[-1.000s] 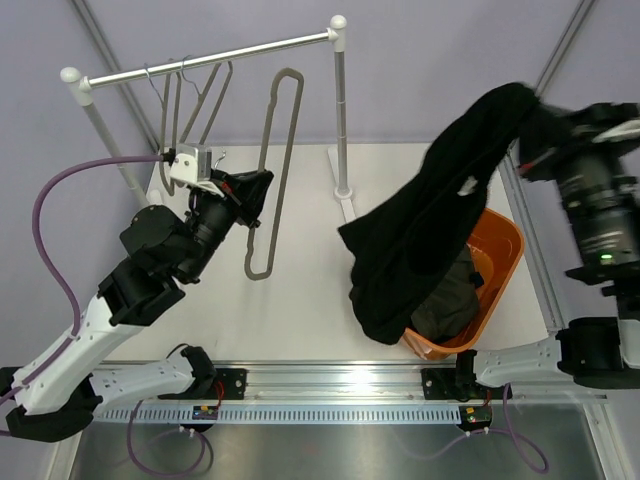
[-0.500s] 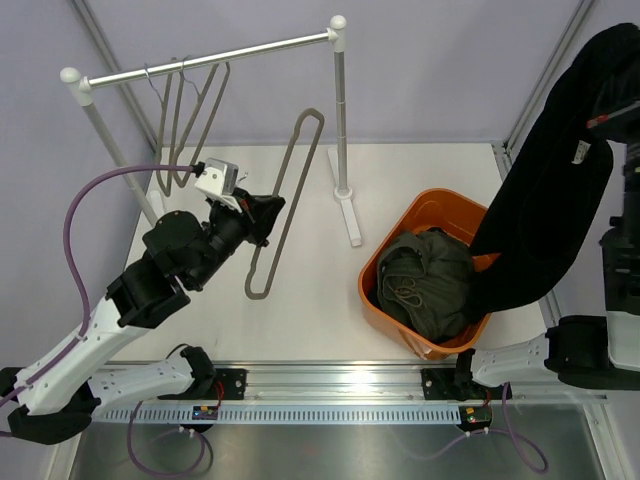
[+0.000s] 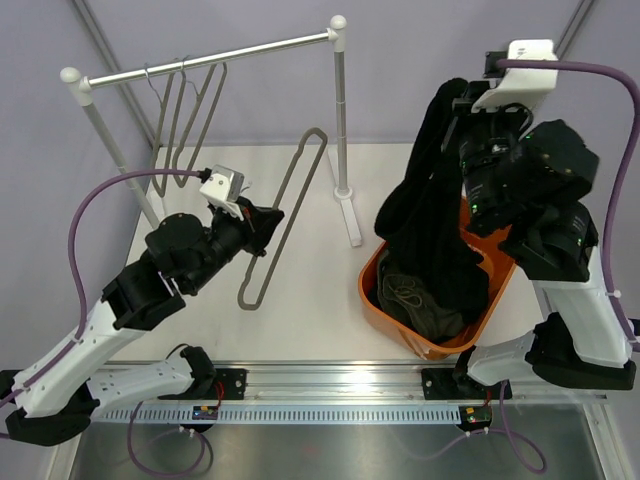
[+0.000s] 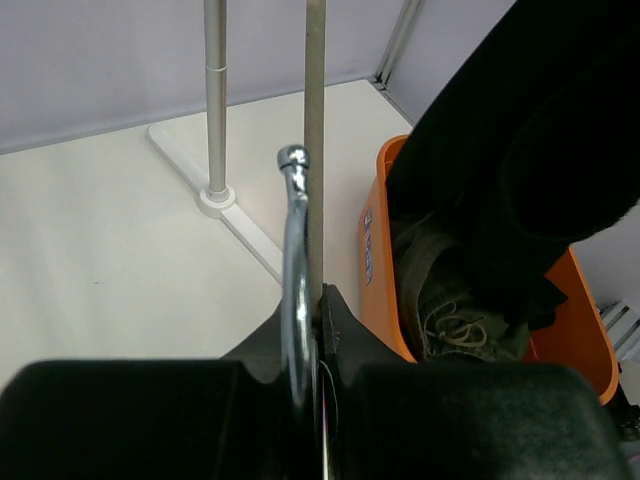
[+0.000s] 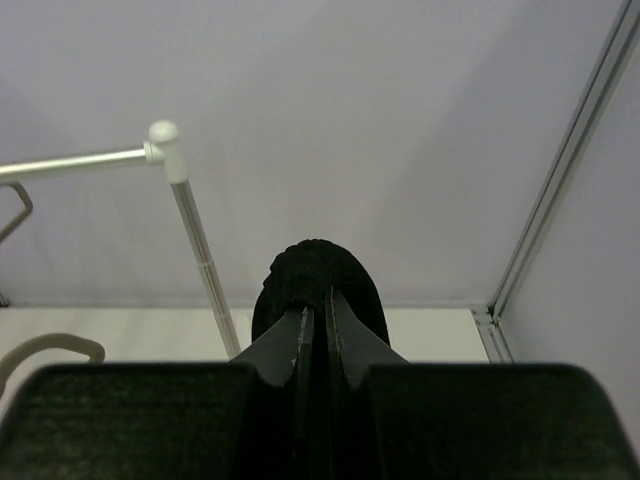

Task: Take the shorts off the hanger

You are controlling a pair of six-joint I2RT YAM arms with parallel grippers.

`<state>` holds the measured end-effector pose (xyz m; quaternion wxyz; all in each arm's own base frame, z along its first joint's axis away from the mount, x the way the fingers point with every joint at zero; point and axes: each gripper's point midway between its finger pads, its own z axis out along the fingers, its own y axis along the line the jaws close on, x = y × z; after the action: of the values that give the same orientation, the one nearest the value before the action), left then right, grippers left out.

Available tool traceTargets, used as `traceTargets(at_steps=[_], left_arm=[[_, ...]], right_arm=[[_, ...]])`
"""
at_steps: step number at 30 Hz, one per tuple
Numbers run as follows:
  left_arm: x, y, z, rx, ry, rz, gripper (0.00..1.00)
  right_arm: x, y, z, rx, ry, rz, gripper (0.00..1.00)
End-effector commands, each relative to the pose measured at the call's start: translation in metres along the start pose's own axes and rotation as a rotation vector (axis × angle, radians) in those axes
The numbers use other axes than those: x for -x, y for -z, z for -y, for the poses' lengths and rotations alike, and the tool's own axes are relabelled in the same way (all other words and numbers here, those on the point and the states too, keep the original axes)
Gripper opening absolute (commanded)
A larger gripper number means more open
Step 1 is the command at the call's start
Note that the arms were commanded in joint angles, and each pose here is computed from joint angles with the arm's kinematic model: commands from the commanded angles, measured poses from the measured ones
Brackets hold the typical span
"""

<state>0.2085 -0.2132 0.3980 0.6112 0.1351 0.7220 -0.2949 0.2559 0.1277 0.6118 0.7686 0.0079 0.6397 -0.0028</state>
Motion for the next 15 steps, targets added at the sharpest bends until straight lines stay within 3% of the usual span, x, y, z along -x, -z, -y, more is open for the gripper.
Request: traceTargets(at_steps=[1, 3, 4, 6, 8, 9, 10, 12, 13, 15], left_arm=[[0.025, 0.021, 0.005, -0.038, 0.003, 0.046, 0.00], [0.028, 0.030, 0.005, -0.044, -0.007, 0.021, 0.00], [0.029, 0.033, 0.006, -0.050, -0.014, 0.013, 0.00], [0.023, 0.040, 0.007, -0.063, -0.031, -0.033, 0.00], [0.027, 0.049, 0.006, -0.069, -0.041, -0.044, 0.00], [0.028, 0.053, 0.006, -0.076, -0.041, -0.041, 0.00], [0.031, 0.057, 0.006, -0.079, -0.041, -0.036, 0.00], [0.031, 0.064, 0.006, -0.087, -0.042, -0.041, 0.00], [0.031, 0.065, 0.007, -0.094, -0.043, -0.045, 0.00], [0.028, 0.066, 0.008, -0.105, -0.050, -0.063, 0.00]], right_arm=[[-0.022, 0.011, 0.022, -0.064, -0.112, -0.067, 0.00], [-0.065, 0.023, 0.031, -0.095, -0.031, -0.175, 0.00], [-0.077, 0.032, 0.037, -0.114, -0.141, -0.199, 0.00], [-0.143, 0.049, 0.042, -0.137, -0.041, -0.335, 0.00], [-0.179, 0.073, 0.051, -0.136, -0.186, -0.401, 0.00], [-0.221, 0.082, 0.048, -0.143, -0.133, -0.465, 0.00], [-0.231, 0.093, 0.058, -0.159, -0.241, -0.469, 0.00], [-0.277, 0.111, 0.065, -0.181, -0.200, -0.543, 0.00], [-0.283, 0.118, 0.073, -0.206, -0.265, -0.541, 0.00], [-0.304, 0.128, 0.076, -0.206, -0.250, -0.583, 0.00]])
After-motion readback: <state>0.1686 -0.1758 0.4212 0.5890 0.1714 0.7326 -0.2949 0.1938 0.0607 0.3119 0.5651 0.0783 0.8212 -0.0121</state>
